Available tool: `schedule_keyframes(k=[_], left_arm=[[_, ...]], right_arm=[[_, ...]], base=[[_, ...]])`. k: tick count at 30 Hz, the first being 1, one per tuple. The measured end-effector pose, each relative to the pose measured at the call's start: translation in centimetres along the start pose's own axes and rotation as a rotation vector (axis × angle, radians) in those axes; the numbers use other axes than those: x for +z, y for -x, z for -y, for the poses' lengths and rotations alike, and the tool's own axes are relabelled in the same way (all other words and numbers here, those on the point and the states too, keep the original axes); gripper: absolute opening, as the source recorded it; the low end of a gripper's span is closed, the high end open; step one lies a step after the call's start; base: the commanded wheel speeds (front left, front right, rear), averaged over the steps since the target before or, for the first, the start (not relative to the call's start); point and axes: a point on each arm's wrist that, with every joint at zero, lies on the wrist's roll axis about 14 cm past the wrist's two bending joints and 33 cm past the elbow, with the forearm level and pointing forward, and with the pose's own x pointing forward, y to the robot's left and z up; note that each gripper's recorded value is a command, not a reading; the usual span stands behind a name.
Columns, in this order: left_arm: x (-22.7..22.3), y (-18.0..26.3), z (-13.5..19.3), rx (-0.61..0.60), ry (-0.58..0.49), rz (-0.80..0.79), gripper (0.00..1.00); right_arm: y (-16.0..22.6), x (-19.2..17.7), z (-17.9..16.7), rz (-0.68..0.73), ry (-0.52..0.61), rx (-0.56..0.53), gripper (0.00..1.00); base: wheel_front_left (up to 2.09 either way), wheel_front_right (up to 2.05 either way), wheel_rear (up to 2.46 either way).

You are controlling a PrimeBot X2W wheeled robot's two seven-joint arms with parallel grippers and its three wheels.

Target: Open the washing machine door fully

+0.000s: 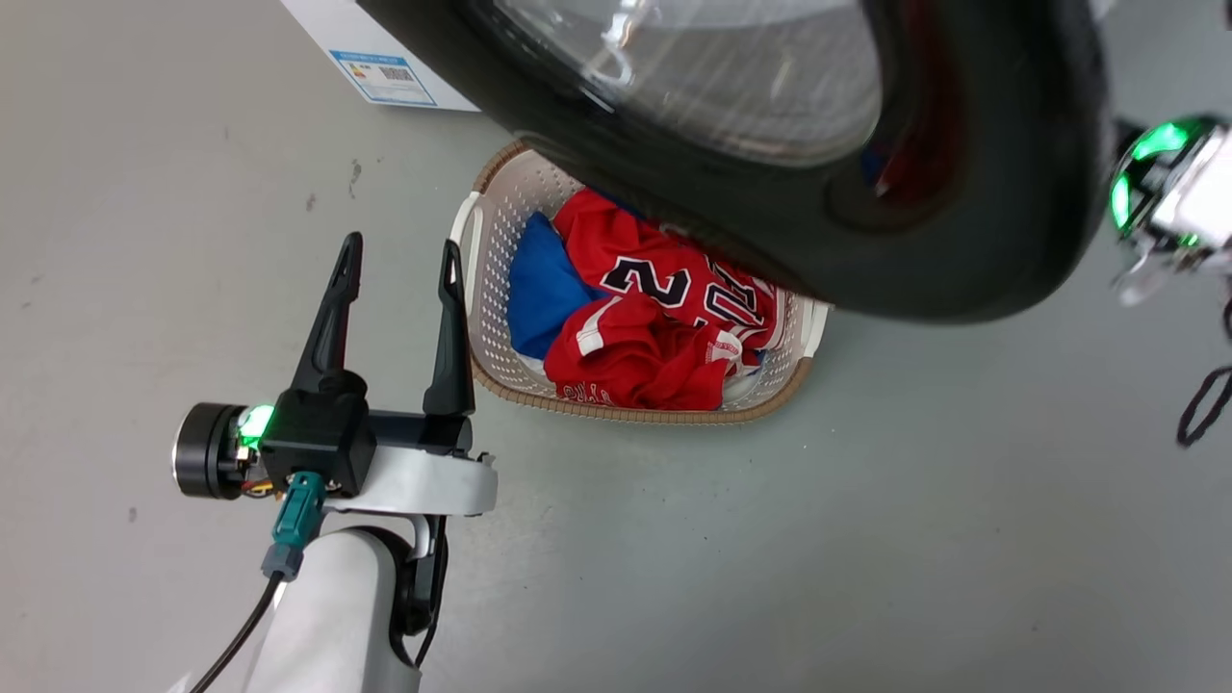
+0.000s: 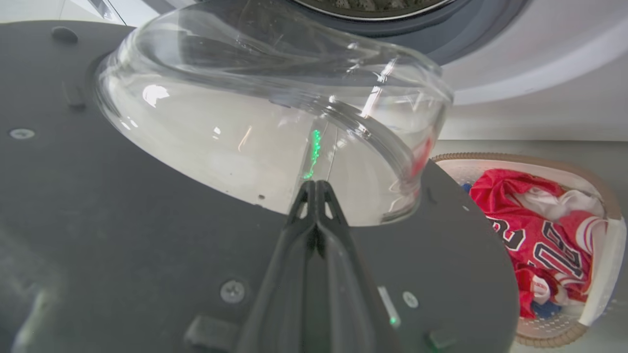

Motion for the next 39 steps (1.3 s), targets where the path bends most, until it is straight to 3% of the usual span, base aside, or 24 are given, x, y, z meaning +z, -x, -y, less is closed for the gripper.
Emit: schedule_keyframes(k=[23, 39], left_arm=[[3.4, 3.6, -0.5, 0.018, -0.010, 0.050, 1.00], [4.8, 5.6, -1.2, 0.046, -0.008, 0.071, 1.00]], right_arm=[[2.5, -14.5, -9.4, -0.292, -0.067, 0.223, 0.00], [2.4, -20.0, -12.2, -0.376, -0.143, 0.272, 0.00]], base=[[0.00, 0.00, 0.00], [0.00, 0.00, 0.00]])
